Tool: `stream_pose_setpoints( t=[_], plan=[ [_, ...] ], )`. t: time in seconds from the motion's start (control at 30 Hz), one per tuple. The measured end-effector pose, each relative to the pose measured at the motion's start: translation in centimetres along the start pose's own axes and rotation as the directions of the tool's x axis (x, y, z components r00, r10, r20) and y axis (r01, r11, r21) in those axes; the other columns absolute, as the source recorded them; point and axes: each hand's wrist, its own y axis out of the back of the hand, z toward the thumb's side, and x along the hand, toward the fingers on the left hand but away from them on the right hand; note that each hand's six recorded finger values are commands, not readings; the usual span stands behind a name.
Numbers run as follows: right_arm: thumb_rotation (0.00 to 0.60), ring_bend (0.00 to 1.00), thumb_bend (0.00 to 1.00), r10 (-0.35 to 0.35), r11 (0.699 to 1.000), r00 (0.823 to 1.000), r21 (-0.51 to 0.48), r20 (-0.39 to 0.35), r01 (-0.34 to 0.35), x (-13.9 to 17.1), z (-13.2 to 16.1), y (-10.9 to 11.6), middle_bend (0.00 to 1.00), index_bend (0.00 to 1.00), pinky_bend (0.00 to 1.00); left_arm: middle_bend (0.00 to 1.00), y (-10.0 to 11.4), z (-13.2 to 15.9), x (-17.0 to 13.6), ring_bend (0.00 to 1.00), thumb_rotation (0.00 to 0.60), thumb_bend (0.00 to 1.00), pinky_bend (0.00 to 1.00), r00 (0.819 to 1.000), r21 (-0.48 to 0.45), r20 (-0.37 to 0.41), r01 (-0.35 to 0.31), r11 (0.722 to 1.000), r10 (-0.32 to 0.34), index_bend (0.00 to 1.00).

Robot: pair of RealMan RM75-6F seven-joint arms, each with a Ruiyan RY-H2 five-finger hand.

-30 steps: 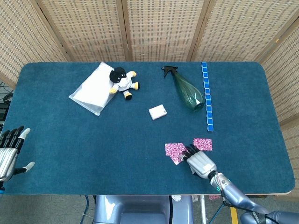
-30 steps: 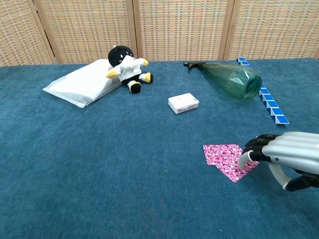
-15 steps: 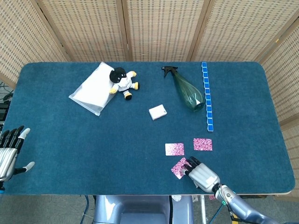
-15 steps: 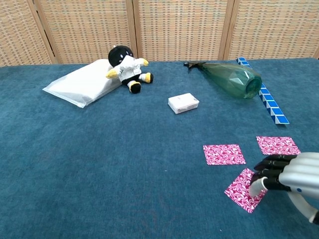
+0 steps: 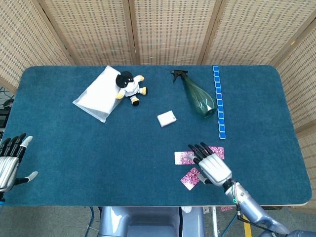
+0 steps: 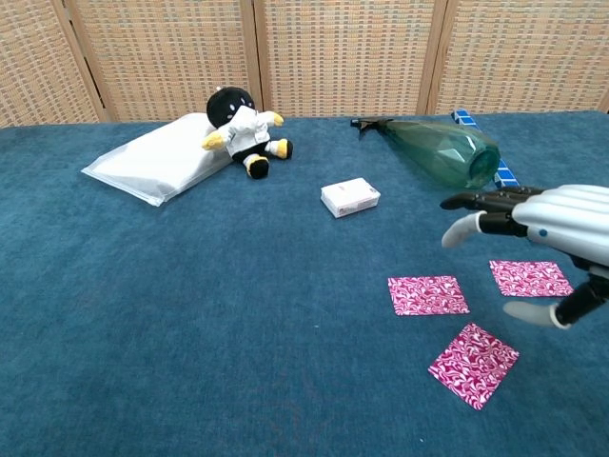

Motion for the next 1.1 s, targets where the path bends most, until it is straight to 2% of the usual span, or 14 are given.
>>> stream_pose_setpoints(
  t=[0.17,0.43,0.7,1.0,1.1],
  plan=[
    [0.6,0.0,0.36,0.024,0.999,0.997,-0.044,0.067,-0.021,-1.7,-0.2,-0.3,0.0,0.21,0.0,0.0,0.0,0.0,0.0,0.0,0.6,0.0,0.0,1.0,0.001,0.002,0.006,1.0,-0.006,0.0],
    [0.6,0.0,0.35,0.061,0.998,0.993,-0.007,0.1,-0.061,-3.8,1.2,-1.3,0.0,0.21,0.0,0.0,0.0,0.0,0.0,0.0,0.6,0.0,0.0,1.0,-0.003,0.006,0.009,1.0,-0.009,0.0],
    [0.6,0.0,0.28,0.099,0.995,0.985,-0.012,0.138,-0.099,-5.6,2.4,-2.0,0.0,0.21,0.0,0.0,0.0,-0.1,0.0,0.0,0.6,0.0,0.0,1.0,-0.003,0.008,0.011,1.0,-0.011,0.0],
    [0.6,0.0,0.23,0.117,0.993,0.975,-0.038,0.19,-0.111,-7.4,2.4,-1.9,0.0,0.27,0.0,0.0,0.0,-0.1,0.0,0.0,0.6,0.0,0.0,1.0,-0.004,0.01,0.013,1.0,-0.013,0.0],
    [0.6,0.0,0.25,0.12,0.993,0.971,-0.04,0.207,-0.114,-8.0,2.4,-1.8,0.0,0.3,0.0,0.0,0.0,-0.1,0.0,0.0,0.6,0.0,0.0,1.0,-0.005,0.009,0.014,1.0,-0.014,0.0]
  ],
)
